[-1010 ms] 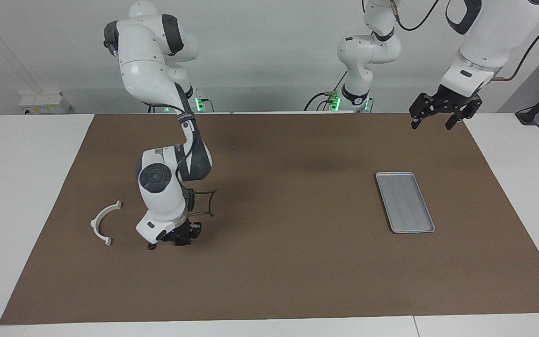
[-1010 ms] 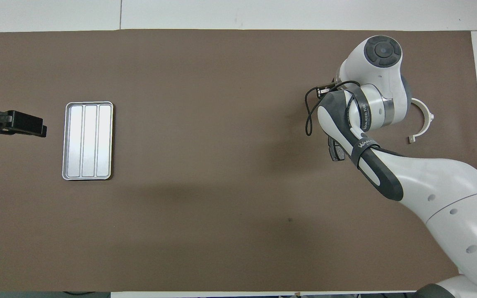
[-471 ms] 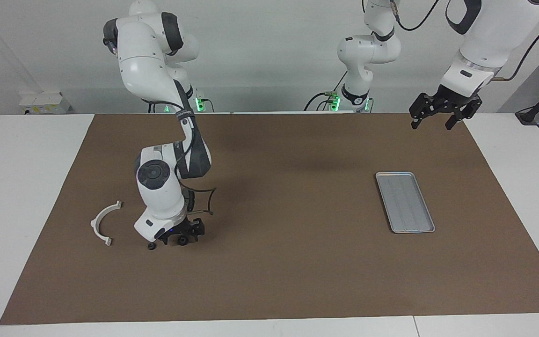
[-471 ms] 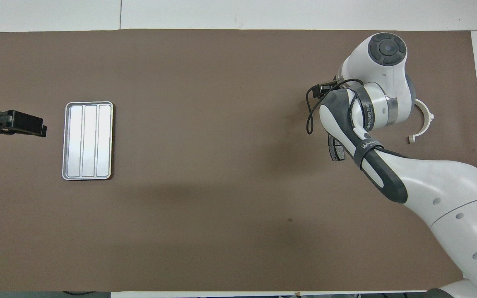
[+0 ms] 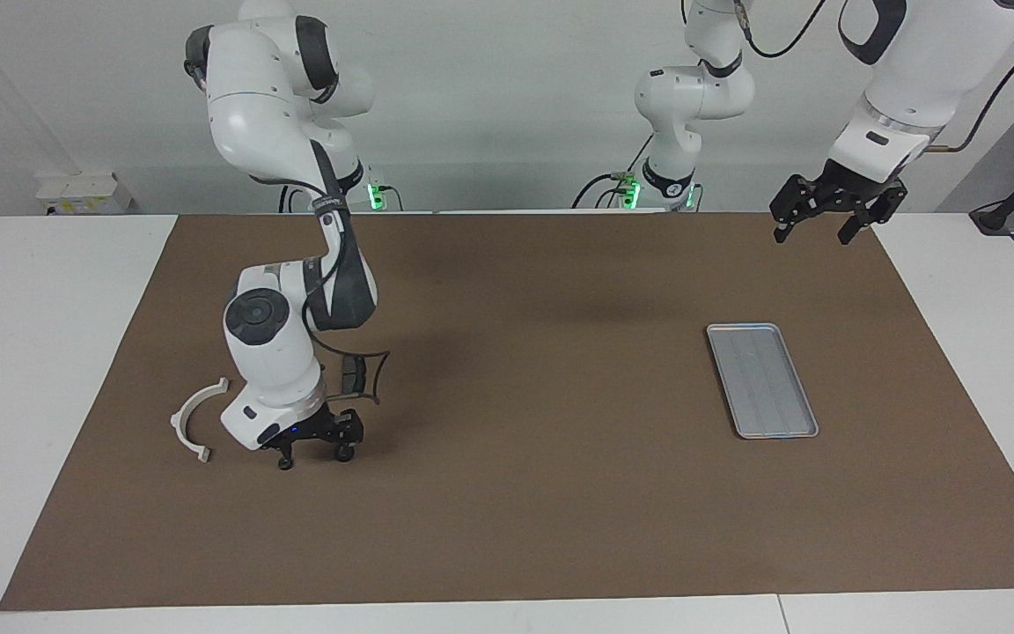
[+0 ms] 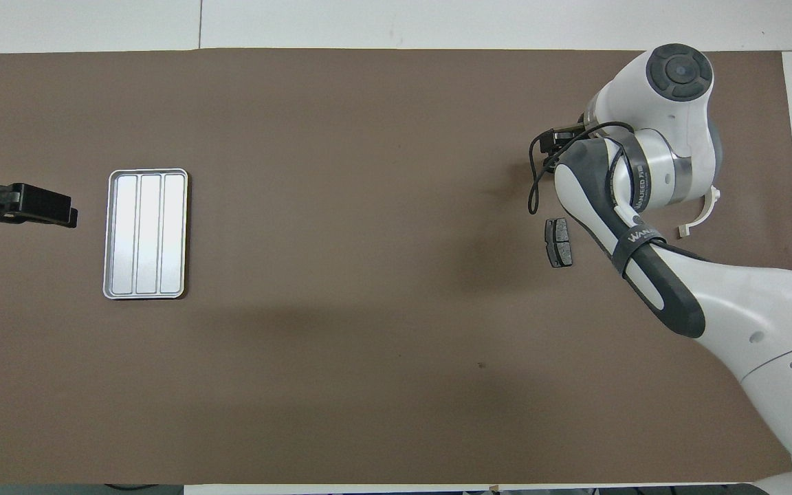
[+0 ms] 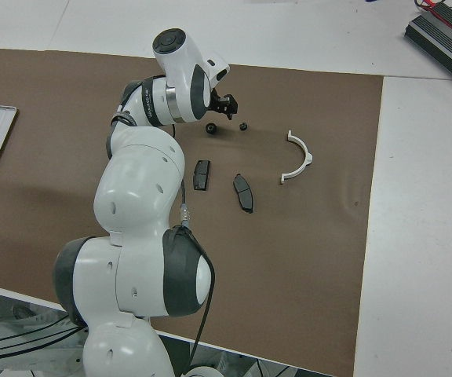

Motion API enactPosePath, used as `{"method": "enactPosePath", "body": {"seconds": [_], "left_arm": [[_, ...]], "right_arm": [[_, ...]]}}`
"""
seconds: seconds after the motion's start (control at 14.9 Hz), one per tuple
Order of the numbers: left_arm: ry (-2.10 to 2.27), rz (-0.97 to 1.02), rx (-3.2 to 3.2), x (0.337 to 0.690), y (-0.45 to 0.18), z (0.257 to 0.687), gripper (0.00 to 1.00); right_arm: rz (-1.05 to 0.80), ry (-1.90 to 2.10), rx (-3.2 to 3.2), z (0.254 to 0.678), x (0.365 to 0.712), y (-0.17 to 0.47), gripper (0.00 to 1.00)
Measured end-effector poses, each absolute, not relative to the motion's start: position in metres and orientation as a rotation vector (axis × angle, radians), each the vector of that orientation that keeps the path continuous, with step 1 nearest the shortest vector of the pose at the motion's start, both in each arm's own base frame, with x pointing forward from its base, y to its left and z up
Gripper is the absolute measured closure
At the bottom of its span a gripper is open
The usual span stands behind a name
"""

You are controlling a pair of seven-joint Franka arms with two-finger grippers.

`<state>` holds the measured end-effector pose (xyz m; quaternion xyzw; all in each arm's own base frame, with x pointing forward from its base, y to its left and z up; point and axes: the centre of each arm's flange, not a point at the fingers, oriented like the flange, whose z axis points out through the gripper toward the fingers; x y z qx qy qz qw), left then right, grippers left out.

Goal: Place bearing gear from tray to pile

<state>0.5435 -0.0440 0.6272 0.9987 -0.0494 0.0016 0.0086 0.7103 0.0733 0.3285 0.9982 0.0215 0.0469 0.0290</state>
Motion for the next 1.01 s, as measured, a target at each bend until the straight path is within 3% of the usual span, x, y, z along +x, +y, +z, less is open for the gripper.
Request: {"method": "enactPosePath", "body": {"seconds": [0.2, 0.4, 0.74, 1.01], "left_arm": [[-0.154, 0.005, 3.121, 0.544, -0.044, 0.627, 0.00], [-0.156, 0.006, 3.120, 0.544, -0.044, 0.627, 0.00], [-0.157, 0.009, 3.120, 0.544, -0.044, 0.627, 0.00], [-0.157, 0.010, 3.120, 0.544, -0.044, 0.627, 0.00]], "right_arm": [[0.081, 0.046, 3.070, 0.360, 0.701, 0.066, 0.00], [0.029, 0.025, 3.066, 0.429, 0.677, 0.064, 0.00], [0.053, -0.026, 3.130, 0.560, 0.610, 0.062, 0.00], [-0.008, -0.057, 3.157, 0.630, 0.548, 0.052, 0.00]]}}
